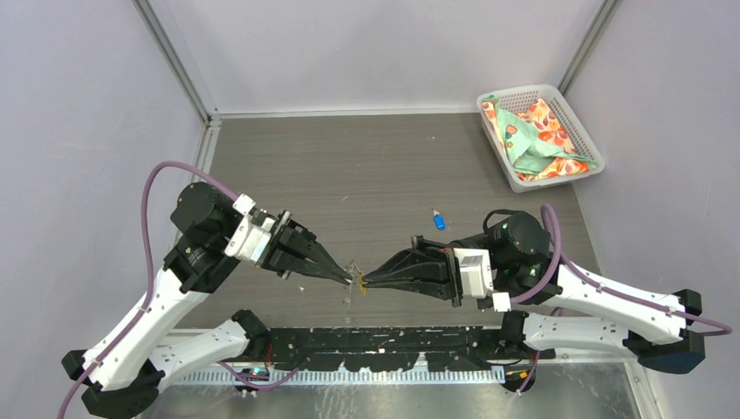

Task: Put the keys on the keyring
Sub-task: Insert the key onto the keyring.

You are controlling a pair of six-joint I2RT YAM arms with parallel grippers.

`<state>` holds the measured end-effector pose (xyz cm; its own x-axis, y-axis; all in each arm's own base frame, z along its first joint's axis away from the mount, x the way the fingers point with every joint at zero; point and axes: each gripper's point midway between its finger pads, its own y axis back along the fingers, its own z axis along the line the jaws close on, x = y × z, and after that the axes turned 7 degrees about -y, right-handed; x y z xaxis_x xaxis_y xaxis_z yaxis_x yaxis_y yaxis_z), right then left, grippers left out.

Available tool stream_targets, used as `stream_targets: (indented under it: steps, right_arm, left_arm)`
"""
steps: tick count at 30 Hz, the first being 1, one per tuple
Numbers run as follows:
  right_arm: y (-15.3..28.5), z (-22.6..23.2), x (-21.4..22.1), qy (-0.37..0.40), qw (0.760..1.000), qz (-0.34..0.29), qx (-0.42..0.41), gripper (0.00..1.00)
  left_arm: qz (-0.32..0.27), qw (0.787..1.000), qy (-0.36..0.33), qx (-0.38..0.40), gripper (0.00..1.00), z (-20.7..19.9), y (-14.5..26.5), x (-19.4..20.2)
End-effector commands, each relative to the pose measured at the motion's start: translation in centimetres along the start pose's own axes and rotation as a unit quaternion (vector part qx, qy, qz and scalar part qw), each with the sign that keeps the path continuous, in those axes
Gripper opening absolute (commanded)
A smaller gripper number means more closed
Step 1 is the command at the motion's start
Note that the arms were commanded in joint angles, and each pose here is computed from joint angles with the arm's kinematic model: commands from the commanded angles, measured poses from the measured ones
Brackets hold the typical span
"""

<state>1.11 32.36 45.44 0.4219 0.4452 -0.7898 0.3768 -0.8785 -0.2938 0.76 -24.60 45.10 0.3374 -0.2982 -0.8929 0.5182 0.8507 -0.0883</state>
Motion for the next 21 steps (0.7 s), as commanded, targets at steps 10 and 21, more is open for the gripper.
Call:
stream_targets:
  steps: [10,21]
  right_arm:
    - [-0.62,-0.65,-2.1,0.015,1.0,-0.02,-0.005,0.01]
    - [-0.85,-0.59,-2.02,0.013,1.0,-0.02,-0.011,0.01]
  left_arm:
    - [-0.004,1.0,-0.02,-0.008,0.0,0.03,0.03,-0.66]
    - [-0.004,1.0,-0.021,-0.009,0.0,-0.11,0.09,-0.56]
